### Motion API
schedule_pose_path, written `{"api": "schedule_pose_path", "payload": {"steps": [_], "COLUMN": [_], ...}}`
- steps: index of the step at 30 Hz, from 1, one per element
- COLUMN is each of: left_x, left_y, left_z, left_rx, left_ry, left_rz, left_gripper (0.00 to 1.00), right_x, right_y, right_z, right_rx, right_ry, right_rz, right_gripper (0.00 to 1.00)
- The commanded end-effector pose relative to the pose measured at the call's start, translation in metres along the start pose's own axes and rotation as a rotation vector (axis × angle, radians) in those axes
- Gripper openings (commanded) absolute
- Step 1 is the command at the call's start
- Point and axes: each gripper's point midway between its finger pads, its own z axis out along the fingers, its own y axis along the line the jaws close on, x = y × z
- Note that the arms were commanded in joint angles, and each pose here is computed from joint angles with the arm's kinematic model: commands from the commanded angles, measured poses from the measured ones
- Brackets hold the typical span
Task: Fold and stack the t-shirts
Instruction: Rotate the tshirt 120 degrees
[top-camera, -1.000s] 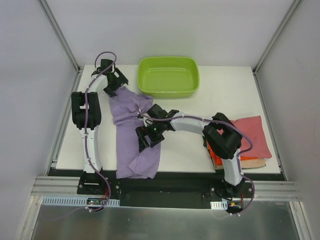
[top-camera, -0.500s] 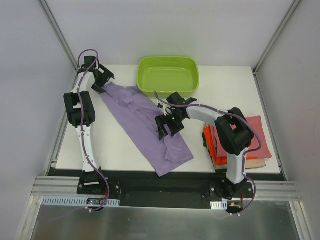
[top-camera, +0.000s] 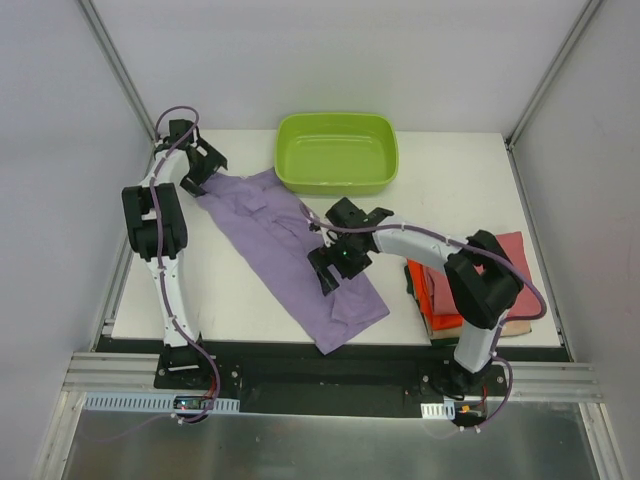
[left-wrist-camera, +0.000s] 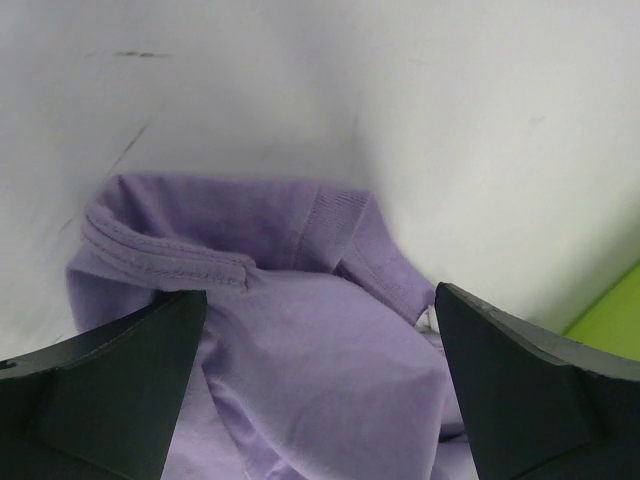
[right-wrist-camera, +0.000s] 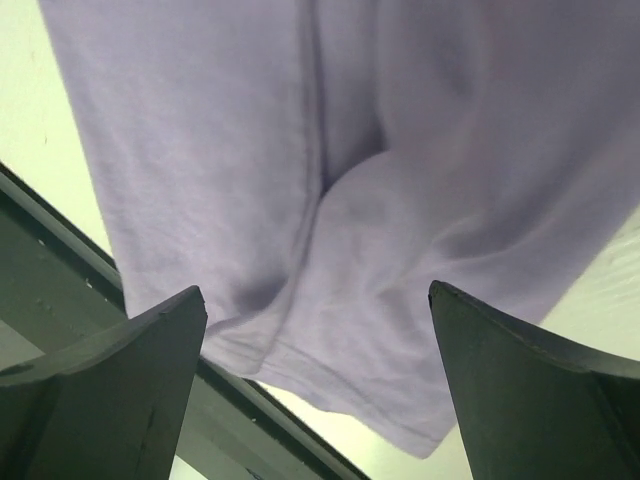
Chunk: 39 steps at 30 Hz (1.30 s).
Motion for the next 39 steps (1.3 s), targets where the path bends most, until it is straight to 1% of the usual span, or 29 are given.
{"api": "schedule_pose_path", "payload": {"steps": [1, 3, 4, 5, 8, 15, 18, 22, 24, 26, 30, 32, 35, 37, 39], "left_x": [0.009, 0.010, 0.007, 0.009, 0.006, -0.002, -0.003, -0.011, -0.014, -0.014, -0.013, -0.012, -0.018, -0.027, -0.028], "left_y": [0.041, 0.043, 0.045, 0.045, 0.051, 0.056, 0.056, 0.065, 0.066, 0.064, 0.054, 0.044, 0.027, 0.014, -0.002], "left_z": [-0.015, -0.012, -0.009, -0.007, -0.007, -0.010, -0.011, -0.018, -0.022, -0.024, -0.028, -0.039, -0.063, -0.086, -0.103], "left_rx": [-0.161, -0.167, -0.172, -0.154, -0.161, -0.161, -0.160, -0.199, -0.199, -0.185, -0.127, -0.082, -0.043, -0.030, -0.002], "left_ry": [0.002, 0.005, 0.001, 0.025, 0.027, 0.013, 0.009, -0.032, -0.051, -0.055, -0.053, -0.046, -0.083, -0.146, -0.178], "left_rz": [0.052, 0.056, 0.058, 0.048, 0.037, 0.028, 0.039, 0.037, 0.029, 0.024, 0.027, 0.033, 0.062, 0.084, 0.119], "left_gripper": [0.99, 0.99, 0.99, 0.99, 0.99, 0.99, 0.99, 0.99, 0.99, 0.99, 0.99, 0.99, 0.99, 0.99, 0.99], "right_x": [-0.002, -0.001, 0.000, -0.001, 0.001, 0.037, 0.045, 0.060, 0.065, 0.069, 0.060, 0.051, 0.032, 0.021, 0.013], "right_y": [0.016, 0.019, 0.026, 0.037, 0.079, 0.121, 0.137, 0.182, 0.200, 0.210, 0.229, 0.231, 0.218, 0.198, 0.166], "right_z": [-0.020, -0.023, -0.024, -0.023, -0.010, 0.031, 0.038, 0.044, 0.046, 0.047, 0.037, 0.027, 0.003, -0.013, -0.023], "right_rx": [0.107, 0.208, 0.232, 0.218, 0.079, -0.079, -0.134, -0.314, -0.380, -0.407, -0.470, -0.456, -0.363, -0.309, -0.245], "right_ry": [-0.086, -0.101, -0.106, -0.117, -0.135, 0.039, 0.070, 0.114, 0.140, 0.157, 0.122, 0.080, -0.022, -0.087, -0.142], "right_rz": [-0.065, -0.124, -0.166, -0.205, -0.276, -0.308, -0.327, -0.358, -0.371, -0.389, -0.437, -0.463, -0.489, -0.442, -0.345], "right_gripper": [0.96, 0.96, 0.96, 0.96, 0.96, 0.96, 0.96, 0.96, 0.96, 0.96, 0.96, 0.96, 0.96, 0.96, 0.96]}}
